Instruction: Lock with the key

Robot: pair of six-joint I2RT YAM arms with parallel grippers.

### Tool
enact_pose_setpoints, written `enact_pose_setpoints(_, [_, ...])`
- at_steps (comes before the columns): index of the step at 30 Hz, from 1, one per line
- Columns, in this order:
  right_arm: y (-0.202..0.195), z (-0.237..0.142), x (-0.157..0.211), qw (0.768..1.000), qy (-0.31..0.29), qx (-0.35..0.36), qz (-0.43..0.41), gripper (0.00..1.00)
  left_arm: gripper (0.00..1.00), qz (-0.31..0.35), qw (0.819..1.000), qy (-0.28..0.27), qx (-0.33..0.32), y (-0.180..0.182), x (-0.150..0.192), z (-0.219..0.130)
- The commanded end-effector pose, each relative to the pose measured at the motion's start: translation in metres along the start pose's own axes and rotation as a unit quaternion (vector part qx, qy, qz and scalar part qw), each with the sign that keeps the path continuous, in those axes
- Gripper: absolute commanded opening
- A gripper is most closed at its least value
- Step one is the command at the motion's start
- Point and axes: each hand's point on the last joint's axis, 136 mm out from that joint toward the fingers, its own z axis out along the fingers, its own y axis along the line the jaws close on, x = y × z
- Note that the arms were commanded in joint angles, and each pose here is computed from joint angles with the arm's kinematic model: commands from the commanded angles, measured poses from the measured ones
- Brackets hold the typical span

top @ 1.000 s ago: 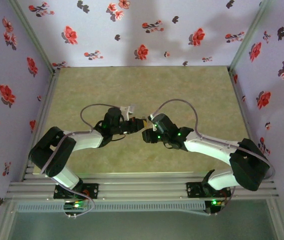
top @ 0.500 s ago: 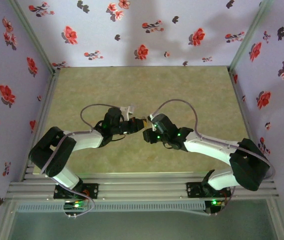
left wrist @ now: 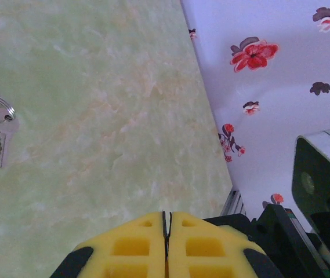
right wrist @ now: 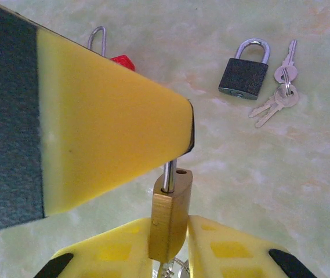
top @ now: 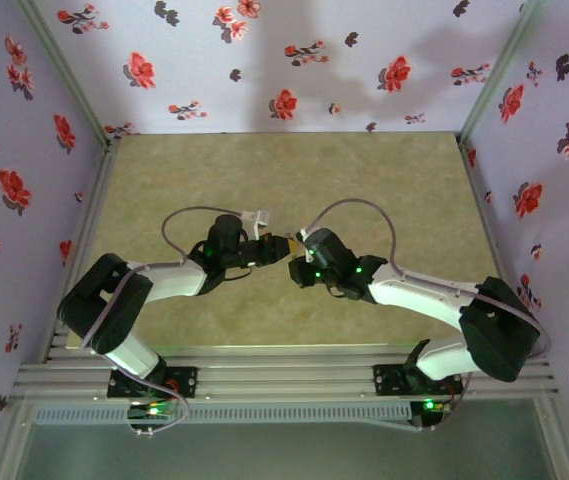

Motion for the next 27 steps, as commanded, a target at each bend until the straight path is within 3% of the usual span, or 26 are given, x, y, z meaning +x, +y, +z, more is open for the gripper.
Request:
enact_pose_setpoints(1, [-0.001, -0.007, -0.003, 1.000, -0.014, 0.006, -0.007, 0.18, 0.00, 0.009, 0.999, -0.006, 0.030, -0.013, -0.006, -0.002])
enact_pose_setpoints(14, [0.004, -0.025, 0.002, 0.999, -0.027, -0.023, -0.015, 0.00, 0.00, 0.011, 0.998, -0.014, 0.063, -0.024, -0.007, -0.006])
enact_pose_setpoints(27, [0.033, -0.058, 0.015, 0.988, -0.035, -0.146, -0.017, 0.00, 0.00, 0.013, 0.991, -0.029, 0.128, -0.040, -0.013, -0.015])
